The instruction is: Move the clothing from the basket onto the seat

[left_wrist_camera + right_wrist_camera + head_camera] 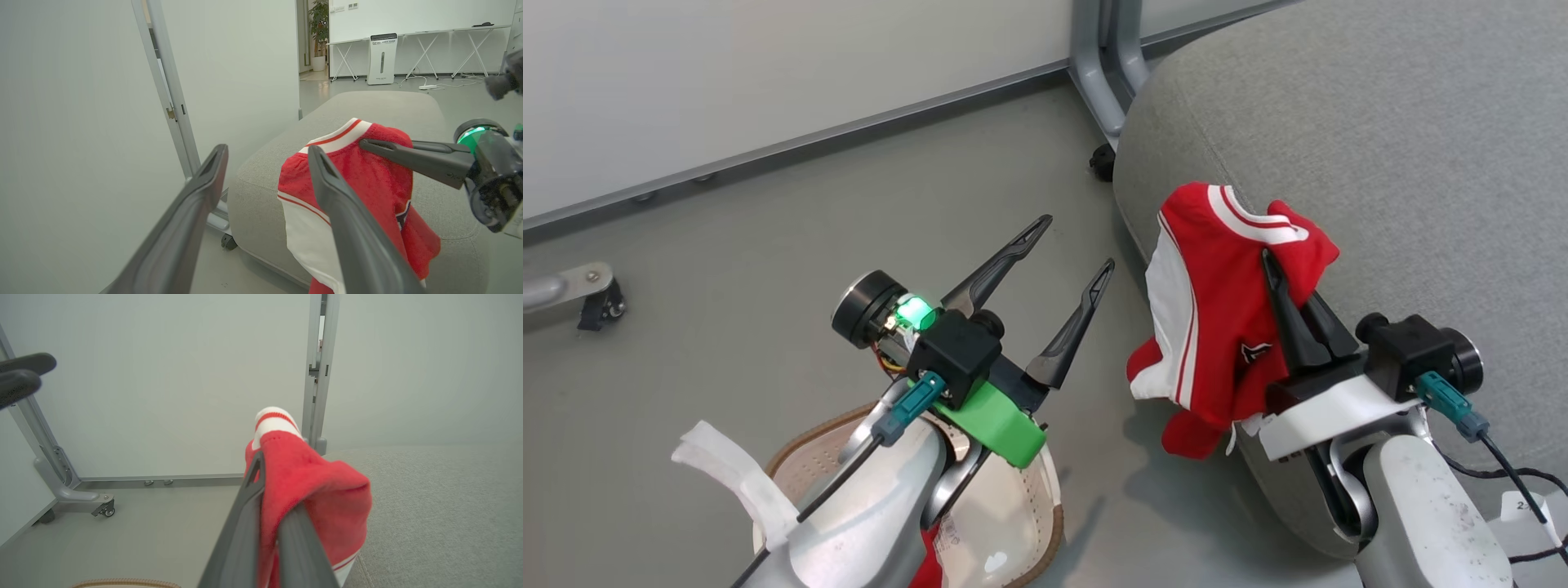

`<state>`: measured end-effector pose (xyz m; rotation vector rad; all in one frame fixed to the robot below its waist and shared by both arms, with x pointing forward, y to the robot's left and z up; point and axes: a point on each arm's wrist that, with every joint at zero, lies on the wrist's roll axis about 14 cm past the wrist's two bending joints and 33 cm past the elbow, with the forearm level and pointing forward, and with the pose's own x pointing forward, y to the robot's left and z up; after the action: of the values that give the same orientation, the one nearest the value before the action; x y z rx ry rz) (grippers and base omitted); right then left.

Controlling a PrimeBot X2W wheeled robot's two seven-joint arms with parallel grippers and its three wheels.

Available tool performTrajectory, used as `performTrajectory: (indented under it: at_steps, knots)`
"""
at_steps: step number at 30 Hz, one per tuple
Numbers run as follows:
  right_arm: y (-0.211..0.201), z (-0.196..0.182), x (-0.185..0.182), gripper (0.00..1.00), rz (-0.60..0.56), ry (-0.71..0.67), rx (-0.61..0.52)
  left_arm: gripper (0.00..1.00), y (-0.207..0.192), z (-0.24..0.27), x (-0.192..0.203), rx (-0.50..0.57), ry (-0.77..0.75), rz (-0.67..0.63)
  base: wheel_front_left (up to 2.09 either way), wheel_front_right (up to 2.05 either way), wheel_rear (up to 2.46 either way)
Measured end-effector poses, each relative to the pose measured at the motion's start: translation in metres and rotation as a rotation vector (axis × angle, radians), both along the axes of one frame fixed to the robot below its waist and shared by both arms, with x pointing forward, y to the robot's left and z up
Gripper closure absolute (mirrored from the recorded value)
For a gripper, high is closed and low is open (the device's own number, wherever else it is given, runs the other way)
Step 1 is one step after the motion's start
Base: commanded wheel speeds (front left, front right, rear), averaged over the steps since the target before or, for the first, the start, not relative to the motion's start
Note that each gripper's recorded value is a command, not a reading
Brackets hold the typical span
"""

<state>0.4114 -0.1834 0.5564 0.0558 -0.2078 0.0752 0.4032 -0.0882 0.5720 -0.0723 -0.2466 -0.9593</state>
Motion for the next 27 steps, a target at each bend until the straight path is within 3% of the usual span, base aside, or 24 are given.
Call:
performTrajectory:
  at_steps: [9,17,27]
  knots:
    - [-0.050,-0.015,-0.026,1.00,-0.155,0.043,-0.002,0.00,-0.019,-0.032,-0.005,0.049,0.059,-0.079,0.00,0.00,0.00]
    - [-0.071,-0.022,-0.040,1.00,-0.226,0.067,0.001,0.00,-0.032,-0.043,-0.008,0.050,0.084,-0.125,0.00,0.00,0.00]
    - [-0.094,0.009,-0.027,1.00,-0.282,-0.024,-0.014,0.00,-0.038,-0.046,-0.008,0.040,0.095,-0.146,0.00,0.00,0.00]
